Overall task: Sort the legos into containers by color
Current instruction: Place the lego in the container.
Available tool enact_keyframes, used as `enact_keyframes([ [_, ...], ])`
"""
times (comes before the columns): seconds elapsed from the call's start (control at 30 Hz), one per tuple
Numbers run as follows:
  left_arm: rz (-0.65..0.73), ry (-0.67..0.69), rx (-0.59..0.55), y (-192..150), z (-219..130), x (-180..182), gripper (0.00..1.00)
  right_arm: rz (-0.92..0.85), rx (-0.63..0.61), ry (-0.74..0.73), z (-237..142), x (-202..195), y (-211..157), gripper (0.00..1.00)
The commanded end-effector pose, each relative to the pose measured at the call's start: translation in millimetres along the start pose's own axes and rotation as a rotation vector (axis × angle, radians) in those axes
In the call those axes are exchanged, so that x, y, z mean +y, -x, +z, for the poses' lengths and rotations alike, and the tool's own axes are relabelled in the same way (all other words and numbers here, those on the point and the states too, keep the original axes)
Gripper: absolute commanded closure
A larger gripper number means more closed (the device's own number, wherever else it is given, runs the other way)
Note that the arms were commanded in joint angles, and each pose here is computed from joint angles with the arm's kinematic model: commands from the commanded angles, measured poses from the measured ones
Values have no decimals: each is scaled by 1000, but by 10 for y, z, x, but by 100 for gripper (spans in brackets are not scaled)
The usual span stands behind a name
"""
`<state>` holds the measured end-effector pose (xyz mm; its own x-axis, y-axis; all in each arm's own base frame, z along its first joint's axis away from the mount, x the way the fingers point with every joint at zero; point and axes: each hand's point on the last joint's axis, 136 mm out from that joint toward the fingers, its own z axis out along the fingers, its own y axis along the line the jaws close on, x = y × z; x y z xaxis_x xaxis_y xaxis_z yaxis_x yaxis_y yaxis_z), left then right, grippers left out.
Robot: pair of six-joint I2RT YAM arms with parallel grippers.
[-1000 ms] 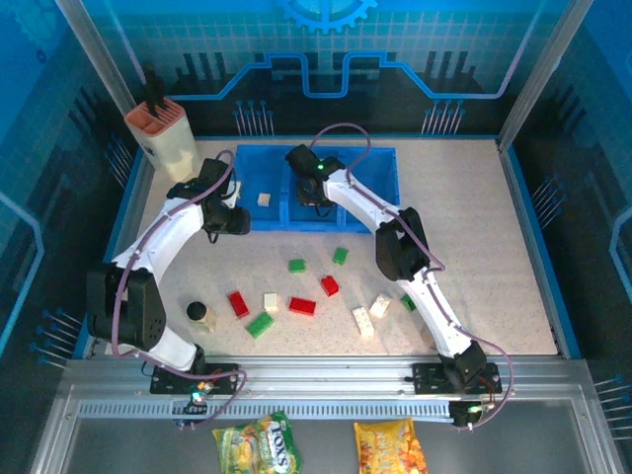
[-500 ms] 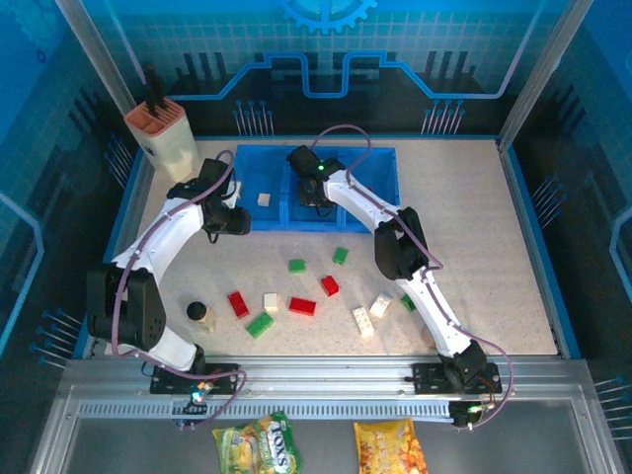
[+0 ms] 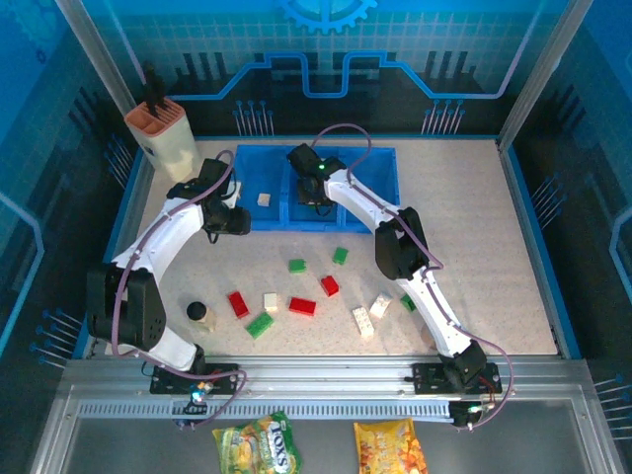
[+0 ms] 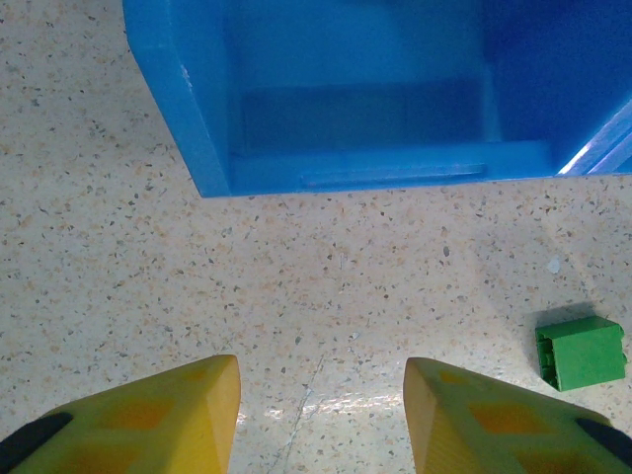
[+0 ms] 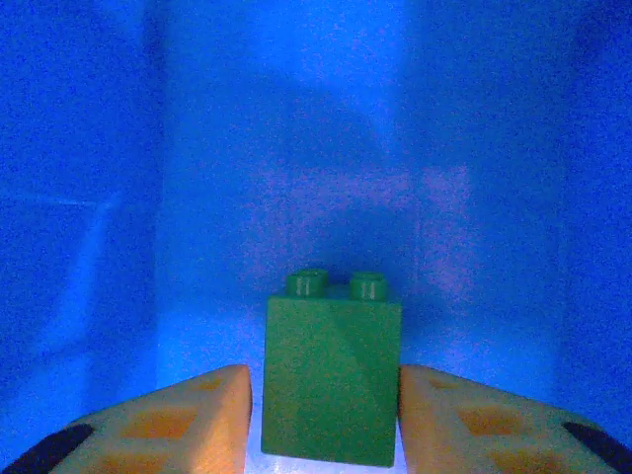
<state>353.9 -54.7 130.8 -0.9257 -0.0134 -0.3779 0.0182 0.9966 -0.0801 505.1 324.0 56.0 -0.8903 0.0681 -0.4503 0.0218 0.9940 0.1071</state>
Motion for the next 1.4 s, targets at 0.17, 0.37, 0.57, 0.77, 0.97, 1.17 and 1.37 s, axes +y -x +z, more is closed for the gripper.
enact_keyframes([
  [0.17, -20, -15, -4, -21, -24, -3, 52, -8, -57, 21, -297, 18, 218, 54],
  [0.37, -26, -19, -4, -20, -25, -10, 52, -33, -74, 36, -530, 22, 259, 54],
  [0.57, -27, -24, -2, -9, -60, -19, 52, -76, -72, 57, -817, 15, 227, 53],
  [0.77, -28, -30, -7, 13, -137, -35, 52, -118, -62, 92, -1157, -8, 124, 53],
  [0.97, -50, -37, 10, -18, -215, -76, 51, -135, -36, 104, -1393, -145, -134, 53],
  [1.17, -92, -34, 59, -188, -243, -85, 51, -140, 11, 115, -1525, -301, -456, 53],
  [1.37, -115, -23, 92, -377, -217, -54, 51, -188, 84, 107, -1596, -386, -845, 53],
])
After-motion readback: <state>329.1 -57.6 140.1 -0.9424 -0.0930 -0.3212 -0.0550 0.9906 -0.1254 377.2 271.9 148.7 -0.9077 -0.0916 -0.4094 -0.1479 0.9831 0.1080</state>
